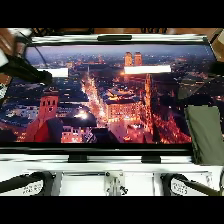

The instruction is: Fold the shirts.

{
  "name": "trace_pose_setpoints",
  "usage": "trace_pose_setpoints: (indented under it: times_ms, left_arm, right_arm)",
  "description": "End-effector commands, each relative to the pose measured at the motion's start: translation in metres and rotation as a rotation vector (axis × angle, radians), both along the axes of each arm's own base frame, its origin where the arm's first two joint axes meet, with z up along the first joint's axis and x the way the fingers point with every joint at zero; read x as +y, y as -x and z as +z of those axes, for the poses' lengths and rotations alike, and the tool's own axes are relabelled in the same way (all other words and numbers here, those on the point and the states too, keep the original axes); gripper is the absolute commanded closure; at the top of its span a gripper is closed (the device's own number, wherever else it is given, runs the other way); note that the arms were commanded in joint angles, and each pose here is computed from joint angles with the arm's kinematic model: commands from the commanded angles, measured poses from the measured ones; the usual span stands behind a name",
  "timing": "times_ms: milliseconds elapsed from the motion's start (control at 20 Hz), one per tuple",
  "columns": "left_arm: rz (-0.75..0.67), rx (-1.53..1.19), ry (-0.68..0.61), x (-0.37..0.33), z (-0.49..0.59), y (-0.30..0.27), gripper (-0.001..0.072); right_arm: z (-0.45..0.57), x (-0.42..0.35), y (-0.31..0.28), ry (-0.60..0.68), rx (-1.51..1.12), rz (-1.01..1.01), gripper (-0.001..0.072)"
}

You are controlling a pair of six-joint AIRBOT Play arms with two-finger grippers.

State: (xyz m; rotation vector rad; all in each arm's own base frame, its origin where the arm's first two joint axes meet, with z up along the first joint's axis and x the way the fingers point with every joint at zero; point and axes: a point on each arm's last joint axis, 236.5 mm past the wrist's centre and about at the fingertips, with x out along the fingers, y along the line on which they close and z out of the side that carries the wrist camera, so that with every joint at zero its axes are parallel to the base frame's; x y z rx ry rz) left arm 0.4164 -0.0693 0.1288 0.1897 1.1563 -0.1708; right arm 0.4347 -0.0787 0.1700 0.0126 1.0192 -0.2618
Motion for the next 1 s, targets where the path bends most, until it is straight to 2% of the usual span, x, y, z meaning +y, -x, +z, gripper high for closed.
trace_pose_setpoints:
  times_ms: [0,100,250,950]
  left_arm:
    - [0.083,0.213,-0.129,0.016,-0.055,0.014,-0.0003]
    - [0.074,0.212,-0.122,0.013,-0.063,0.012,-0.0002]
    - [0.060,0.172,-0.074,0.003,-0.063,0.008,-0.0002]
    - [0.046,0.088,-0.029,0.004,-0.059,0.042,-0.0001]
  right_arm:
    - [-0.055,0.129,0.000,-0.104,0.202,0.200,0.0082]
    - [-0.085,0.160,0.013,-0.185,0.325,0.234,0.0082]
    - [-0.098,0.179,0.017,-0.222,0.373,0.256,0.0082]
    - [-0.099,0.179,0.016,-0.219,0.369,0.256,0.0082]
